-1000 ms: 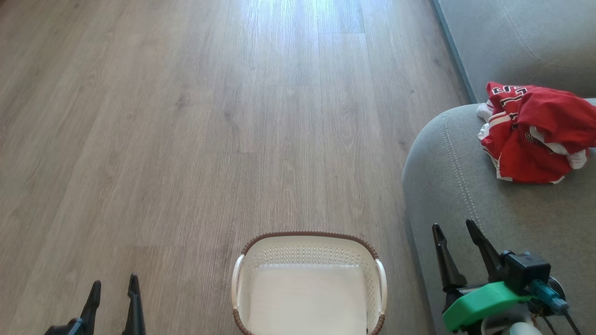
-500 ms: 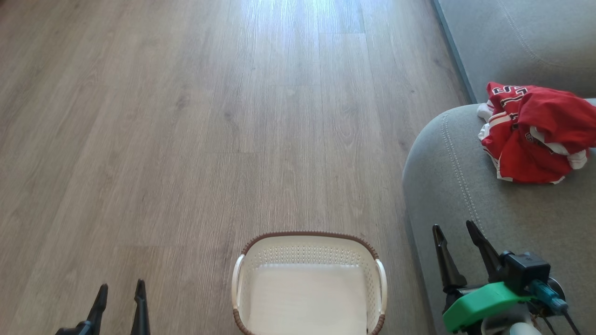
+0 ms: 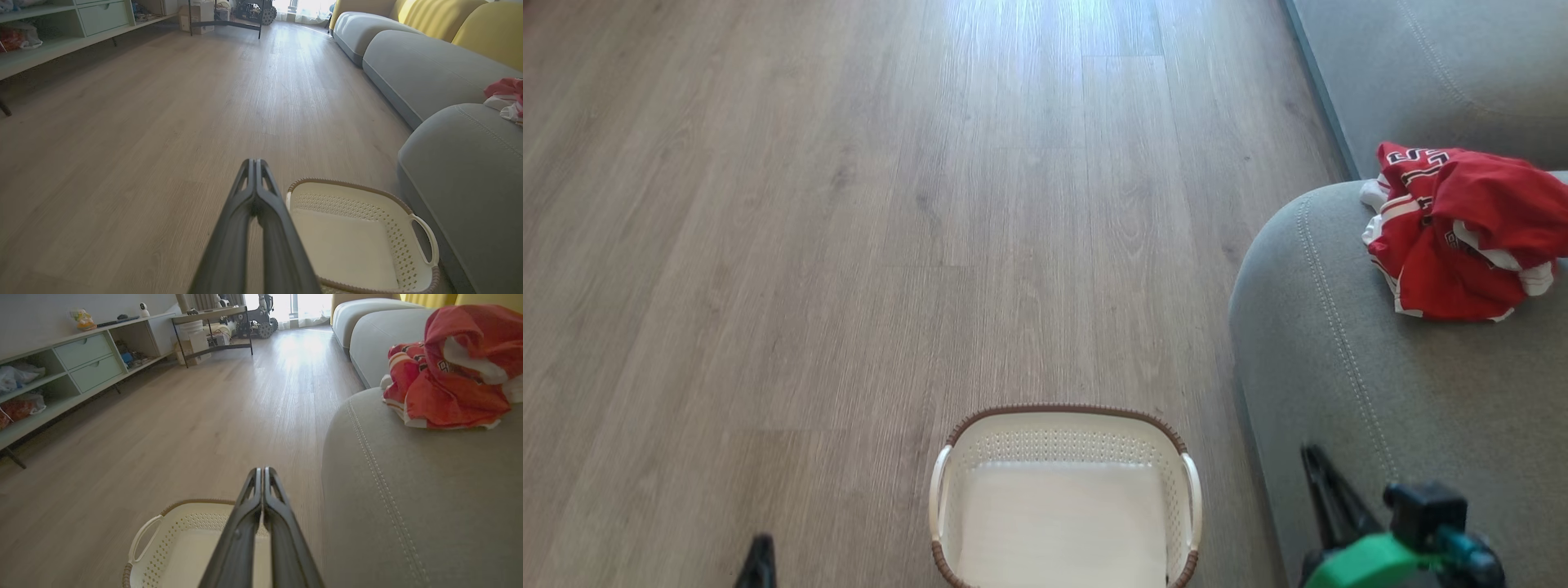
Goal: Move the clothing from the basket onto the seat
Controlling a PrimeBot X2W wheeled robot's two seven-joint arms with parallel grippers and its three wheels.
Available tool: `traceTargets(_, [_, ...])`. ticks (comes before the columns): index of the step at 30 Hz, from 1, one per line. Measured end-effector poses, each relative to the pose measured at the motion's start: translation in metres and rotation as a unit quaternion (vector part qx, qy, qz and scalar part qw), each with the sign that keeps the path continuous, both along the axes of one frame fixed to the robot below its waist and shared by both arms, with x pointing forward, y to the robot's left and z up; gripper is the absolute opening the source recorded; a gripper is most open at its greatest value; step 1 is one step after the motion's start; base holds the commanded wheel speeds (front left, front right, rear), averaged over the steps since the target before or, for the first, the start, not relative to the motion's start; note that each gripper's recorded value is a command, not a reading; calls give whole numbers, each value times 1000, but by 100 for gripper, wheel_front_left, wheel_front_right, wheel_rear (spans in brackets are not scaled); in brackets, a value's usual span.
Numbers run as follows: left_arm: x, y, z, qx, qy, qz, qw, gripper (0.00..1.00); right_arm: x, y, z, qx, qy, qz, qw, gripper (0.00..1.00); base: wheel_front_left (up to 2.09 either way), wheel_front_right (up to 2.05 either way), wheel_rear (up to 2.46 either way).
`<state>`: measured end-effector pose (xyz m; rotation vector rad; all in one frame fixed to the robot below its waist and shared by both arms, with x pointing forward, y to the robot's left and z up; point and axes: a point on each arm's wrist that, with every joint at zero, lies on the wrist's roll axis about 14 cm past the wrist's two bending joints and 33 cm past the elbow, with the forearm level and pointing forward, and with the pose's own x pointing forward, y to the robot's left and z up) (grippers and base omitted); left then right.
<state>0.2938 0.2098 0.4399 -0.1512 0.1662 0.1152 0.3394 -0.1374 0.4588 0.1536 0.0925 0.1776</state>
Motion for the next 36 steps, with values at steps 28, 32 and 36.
traceTargets(28, [4, -3, -17, -141, 43, 39, 988, 0, -4, -22, -19, 129, 61, -62, 988, 0, 0, 0, 0])
traceTargets(32, [10, -4, -14, -162, 39, 40, 985, 0, -4, -24, -21, 150, 68, -70, 984, 0, 0, 0, 0])
traceTargets(36, [11, -5, -14, -186, 41, 44, 981, 0, -4, -27, -21, 171, 73, -78, 979, 0, 0, 0, 0])
